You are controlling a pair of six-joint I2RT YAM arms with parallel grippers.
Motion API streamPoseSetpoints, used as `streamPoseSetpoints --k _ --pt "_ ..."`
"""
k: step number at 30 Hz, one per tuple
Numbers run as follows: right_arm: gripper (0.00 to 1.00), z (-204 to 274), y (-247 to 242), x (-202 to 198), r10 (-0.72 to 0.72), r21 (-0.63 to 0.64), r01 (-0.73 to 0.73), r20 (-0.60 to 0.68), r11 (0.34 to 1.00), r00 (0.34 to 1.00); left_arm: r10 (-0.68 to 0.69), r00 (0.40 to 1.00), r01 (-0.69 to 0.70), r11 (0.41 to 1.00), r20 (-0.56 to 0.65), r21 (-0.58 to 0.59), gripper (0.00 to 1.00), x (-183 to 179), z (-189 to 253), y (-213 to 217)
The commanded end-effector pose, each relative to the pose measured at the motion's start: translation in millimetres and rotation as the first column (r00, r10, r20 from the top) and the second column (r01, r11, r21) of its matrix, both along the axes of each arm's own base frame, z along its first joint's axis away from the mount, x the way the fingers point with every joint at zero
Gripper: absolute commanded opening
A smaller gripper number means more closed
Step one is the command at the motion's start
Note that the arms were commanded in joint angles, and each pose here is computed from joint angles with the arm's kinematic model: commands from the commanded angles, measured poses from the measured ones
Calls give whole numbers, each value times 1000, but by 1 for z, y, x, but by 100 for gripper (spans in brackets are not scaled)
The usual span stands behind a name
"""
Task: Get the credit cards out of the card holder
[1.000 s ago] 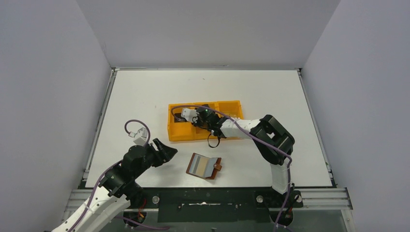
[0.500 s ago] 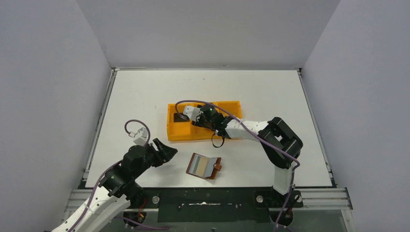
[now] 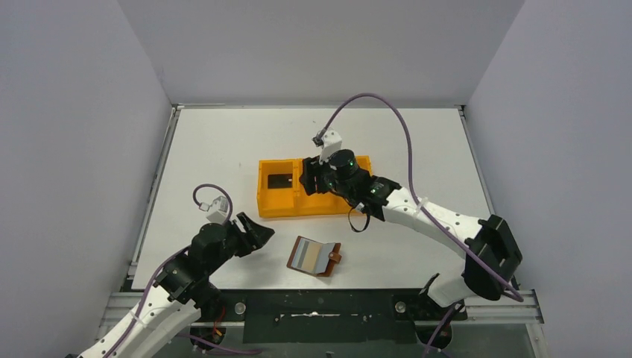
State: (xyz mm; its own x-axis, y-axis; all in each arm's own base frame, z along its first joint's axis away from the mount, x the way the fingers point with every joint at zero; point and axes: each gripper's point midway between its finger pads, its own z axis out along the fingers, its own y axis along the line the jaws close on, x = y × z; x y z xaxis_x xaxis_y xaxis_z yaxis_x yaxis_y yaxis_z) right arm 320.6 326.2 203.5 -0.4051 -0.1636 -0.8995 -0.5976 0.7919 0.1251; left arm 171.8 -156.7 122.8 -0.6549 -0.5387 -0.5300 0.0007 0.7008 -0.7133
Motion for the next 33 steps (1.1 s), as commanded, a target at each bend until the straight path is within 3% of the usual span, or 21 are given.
streamPoseSetpoints --k 1,5,10,13,20,26,33 --pt "56 -41 23 -90 -68 127 117 -338 985 939 10 996 -7 999 94 -37 62 12 32 -4" --pt "55 -67 29 -130 -173 71 215 -380 974 909 14 997 -12 1000 80 -24 63 9 29 -1" --pt "54 -86 30 -167 -327 -67 323 -326 944 887 90 992 -85 995 92 -58 64 13 28 9" --pt "53 -105 20 -179 -430 -141 406 -299 903 852 110 988 -102 992 109 -76 64 14 34 12" --pt "50 -146 6 -191 -519 -237 463 -327 854 790 104 992 -97 990 70 -100 64 7 30 11" --pt "52 -160 -11 -195 -555 -256 494 -331 831 763 2 998 6 992 63 -126 64 7 31 -13" --pt "47 -171 -16 -186 -454 -152 429 -367 890 812 -201 980 201 978 -2 -58 57 6 6 -50"
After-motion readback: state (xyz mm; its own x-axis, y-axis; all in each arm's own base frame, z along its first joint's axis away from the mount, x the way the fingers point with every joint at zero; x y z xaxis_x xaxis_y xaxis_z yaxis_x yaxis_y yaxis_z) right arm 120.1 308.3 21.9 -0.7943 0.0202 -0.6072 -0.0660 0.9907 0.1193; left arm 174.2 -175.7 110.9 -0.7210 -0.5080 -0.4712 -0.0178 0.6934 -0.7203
